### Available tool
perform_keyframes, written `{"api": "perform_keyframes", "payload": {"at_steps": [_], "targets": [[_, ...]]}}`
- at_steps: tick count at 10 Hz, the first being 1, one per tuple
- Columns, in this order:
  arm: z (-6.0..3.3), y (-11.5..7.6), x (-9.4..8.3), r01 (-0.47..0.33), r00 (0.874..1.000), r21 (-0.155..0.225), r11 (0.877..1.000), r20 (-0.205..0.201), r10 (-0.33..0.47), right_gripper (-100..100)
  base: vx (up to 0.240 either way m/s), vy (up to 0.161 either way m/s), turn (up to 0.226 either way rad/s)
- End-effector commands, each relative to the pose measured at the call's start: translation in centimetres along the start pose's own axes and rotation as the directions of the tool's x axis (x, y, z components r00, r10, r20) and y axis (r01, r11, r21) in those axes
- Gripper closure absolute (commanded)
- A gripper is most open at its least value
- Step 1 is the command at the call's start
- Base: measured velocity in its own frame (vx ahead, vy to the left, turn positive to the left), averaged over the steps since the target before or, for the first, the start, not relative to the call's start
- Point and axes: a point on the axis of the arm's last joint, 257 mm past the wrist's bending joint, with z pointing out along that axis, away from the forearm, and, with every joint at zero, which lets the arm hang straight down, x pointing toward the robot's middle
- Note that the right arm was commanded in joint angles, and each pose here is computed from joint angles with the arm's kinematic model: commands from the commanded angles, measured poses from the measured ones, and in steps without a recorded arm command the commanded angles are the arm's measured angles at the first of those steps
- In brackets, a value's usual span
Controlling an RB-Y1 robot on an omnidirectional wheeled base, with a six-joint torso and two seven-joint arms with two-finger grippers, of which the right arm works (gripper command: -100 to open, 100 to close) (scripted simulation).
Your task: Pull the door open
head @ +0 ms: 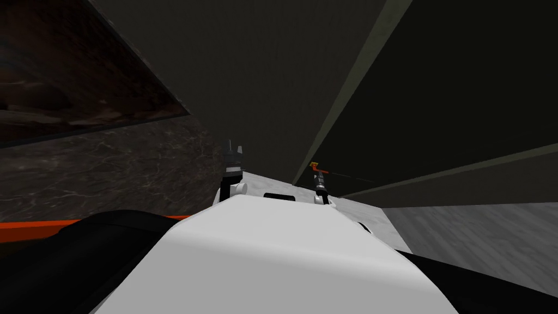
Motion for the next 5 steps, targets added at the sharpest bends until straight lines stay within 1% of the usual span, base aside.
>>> {"api": "perform_keyframes", "payload": {"at_steps": [1, 2, 3, 4, 5], "targets": [[-0.2, -0.1, -0.5, -0.001, 1.0, -0.001, 1.0, 0.003, 0.001, -100, 0.092, 0.012, 0.008], [-0.94, -0.1, -2.0, 0.0, 1.0, -0.001, 1.0, 0.011, 0.0, -100, 0.123, 0.022, 0.059], [-0.94, -0.1, -2.0, 0.0, 1.0, -0.001, 1.0, 0.011, 0.0, -100, 0.119, 0.019, 0.027], [-0.94, -0.1, -2.0, 0.0, 1.0, -0.001, 1.0, 0.011, 0.0, -100, 0.066, 0.011, -0.003], [-1.65, 0.0, -3.4, 0.0, 1.0, -0.001, 1.0, 0.018, 0.0, -100, 0.154, 0.0, 0.056]]}}
